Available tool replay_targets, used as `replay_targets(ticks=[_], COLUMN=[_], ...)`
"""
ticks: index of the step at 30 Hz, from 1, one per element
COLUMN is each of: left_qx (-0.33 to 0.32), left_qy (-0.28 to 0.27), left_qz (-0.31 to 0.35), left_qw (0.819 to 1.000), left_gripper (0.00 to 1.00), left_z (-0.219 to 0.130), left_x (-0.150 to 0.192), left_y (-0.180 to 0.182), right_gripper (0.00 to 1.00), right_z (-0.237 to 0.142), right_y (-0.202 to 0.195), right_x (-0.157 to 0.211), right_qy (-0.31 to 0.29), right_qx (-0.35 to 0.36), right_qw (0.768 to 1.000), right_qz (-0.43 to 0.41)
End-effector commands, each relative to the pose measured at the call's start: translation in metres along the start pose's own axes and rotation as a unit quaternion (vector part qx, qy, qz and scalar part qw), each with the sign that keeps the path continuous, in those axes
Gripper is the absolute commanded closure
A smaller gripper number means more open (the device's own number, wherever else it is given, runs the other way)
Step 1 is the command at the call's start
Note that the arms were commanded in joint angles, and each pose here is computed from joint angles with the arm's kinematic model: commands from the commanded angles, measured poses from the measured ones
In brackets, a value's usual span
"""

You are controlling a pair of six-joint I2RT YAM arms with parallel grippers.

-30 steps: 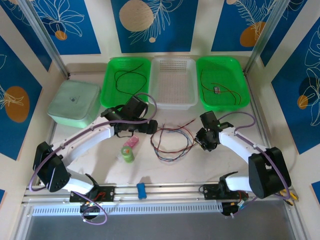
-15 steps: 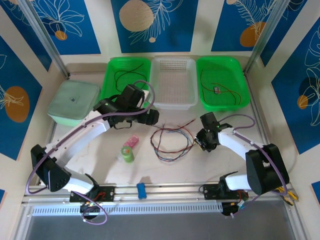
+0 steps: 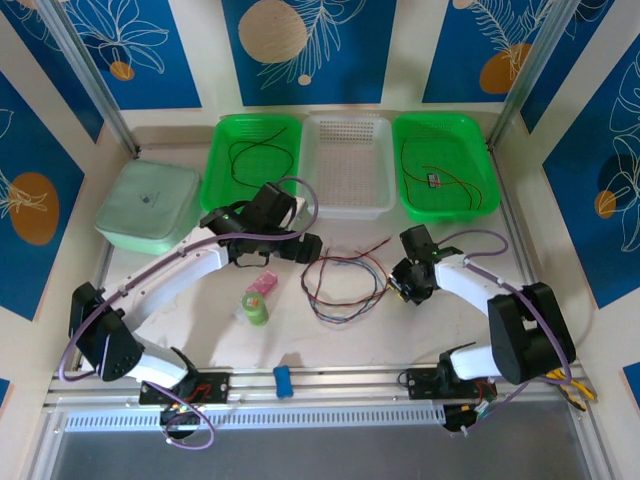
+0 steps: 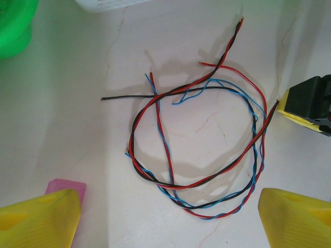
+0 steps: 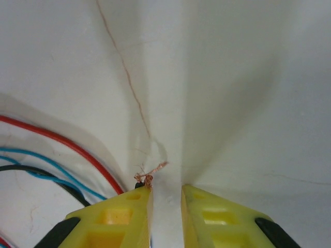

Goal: Untangle the cables

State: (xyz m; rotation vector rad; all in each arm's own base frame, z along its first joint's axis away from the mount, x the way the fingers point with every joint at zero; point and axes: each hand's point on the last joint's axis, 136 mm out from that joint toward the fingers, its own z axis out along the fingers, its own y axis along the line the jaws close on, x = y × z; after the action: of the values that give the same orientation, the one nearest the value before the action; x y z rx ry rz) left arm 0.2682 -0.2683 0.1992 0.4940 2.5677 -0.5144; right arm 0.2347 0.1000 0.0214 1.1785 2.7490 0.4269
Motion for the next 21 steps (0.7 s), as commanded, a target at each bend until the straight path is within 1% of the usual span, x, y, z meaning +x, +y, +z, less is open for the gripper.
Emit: replay_targets(ticks=[1,4,8,21], left_qx=[0.015,0.015,0.017,0.014], left_qy=[0.000,0.003,0.008,0.017], left_qz=[0.000,0.001,0.007,0.019], left_qw=[1.000,1.000,1.000,1.000], left_gripper=[0.11,0.11,0.11,0.11], left_z=[0.005,0.009,0.013,0.018], left_x=[0.001,0.000,0.001,0.005], left_y=[-0.007,-0.008,-0.011,-0.012], right_gripper=[0.78,0.78,0.78,0.78], right_z=[-0.019,-0.019,-0.011,0.010], right_y=[0.014,0.016,0.018,0.018], right_x=[-0.002,-0.008,-0.013,-0.009], right_qy=[-0.013,-0.017,-0.002,0.025], right_qx=[-0.025,-0.027,-0.018,0.000], right_qw=[1.000,0.999,1.000,1.000], right_qz=[0.002,0.005,0.005,0.006])
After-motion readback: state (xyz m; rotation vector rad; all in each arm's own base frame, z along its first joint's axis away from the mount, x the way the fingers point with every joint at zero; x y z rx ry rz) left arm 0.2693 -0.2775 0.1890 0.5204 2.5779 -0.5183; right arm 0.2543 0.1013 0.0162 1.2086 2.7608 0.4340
